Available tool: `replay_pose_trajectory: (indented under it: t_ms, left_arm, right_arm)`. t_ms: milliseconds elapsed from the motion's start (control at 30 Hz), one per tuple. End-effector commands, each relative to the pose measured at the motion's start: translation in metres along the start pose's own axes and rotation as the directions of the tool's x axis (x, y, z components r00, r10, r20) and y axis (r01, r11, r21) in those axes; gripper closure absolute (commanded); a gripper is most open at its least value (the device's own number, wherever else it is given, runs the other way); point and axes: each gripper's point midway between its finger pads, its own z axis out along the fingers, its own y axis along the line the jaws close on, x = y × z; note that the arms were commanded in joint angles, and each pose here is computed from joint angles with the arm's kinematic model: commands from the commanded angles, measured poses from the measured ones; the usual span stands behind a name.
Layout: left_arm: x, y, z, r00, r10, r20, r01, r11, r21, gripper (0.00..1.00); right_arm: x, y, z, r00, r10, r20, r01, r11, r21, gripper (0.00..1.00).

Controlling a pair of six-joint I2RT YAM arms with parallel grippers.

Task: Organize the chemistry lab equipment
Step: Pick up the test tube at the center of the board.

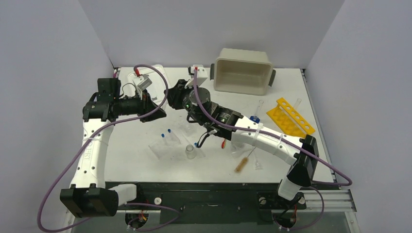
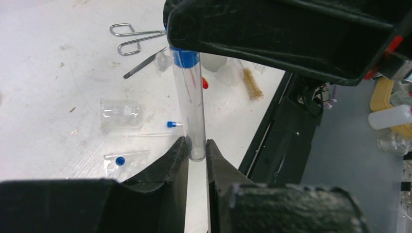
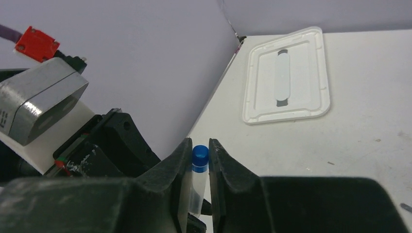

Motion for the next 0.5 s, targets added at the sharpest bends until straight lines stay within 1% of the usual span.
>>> replay_pose_trajectory:
  t_ms: [0, 33, 67, 133, 200, 233, 267, 467]
  left_arm:
    - [-0.008, -0.001, -0.008, 0.99, 0.14, -0.001, -0.14, 0.989, -0.04, 0.94]
    - [-0.005, 0.0, -0.009, 0.99, 0.14, -0.017, -0.141, 0.989, -0.051, 0.94]
    - [-0.003, 0.002, -0.01, 0.986, 0.164, -0.029, -0.166, 0.984, -0.058, 0.95]
    - [0.001, 0.004, -0.011, 0.983, 0.176, -0.051, -0.18, 0.981, -0.067, 0.95]
    - [0.004, 0.008, -0.012, 0.982, 0.179, -0.066, -0.184, 0.98, -0.081, 0.96]
    - [0.005, 0.01, -0.011, 0.982, 0.177, -0.072, -0.183, 0.979, -0.086, 0.97]
    - [0.005, 0.013, -0.012, 0.981, 0.181, -0.076, -0.188, 0.977, -0.099, 1.0]
    - [0.006, 0.023, -0.012, 0.98, 0.181, -0.085, -0.191, 0.972, -0.14, 1.0]
  right_arm:
    - [0.001, 0.002, 0.009, 0.987, 0.124, -0.106, -0.132, 0.988, -0.08, 0.8]
    - [-0.001, -0.008, 0.012, 0.984, 0.14, -0.114, -0.148, 0.987, -0.07, 0.72]
    - [0.002, -0.007, 0.011, 0.976, 0.162, -0.146, -0.176, 0.981, -0.087, 0.64]
    - [0.001, -0.014, 0.01, 0.969, 0.169, -0.18, -0.185, 0.979, -0.081, 0.57]
    - [0.002, -0.017, 0.009, 0.966, 0.147, -0.213, -0.168, 0.982, -0.085, 0.52]
    - [0.003, -0.016, 0.007, 0.965, 0.133, -0.225, -0.158, 0.983, -0.094, 0.51]
    - [0.006, -0.013, 0.005, 0.96, 0.123, -0.253, -0.154, 0.982, -0.108, 0.49]
    - [0.014, -0.006, -0.006, 0.941, 0.092, -0.325, -0.148, 0.977, -0.153, 0.47]
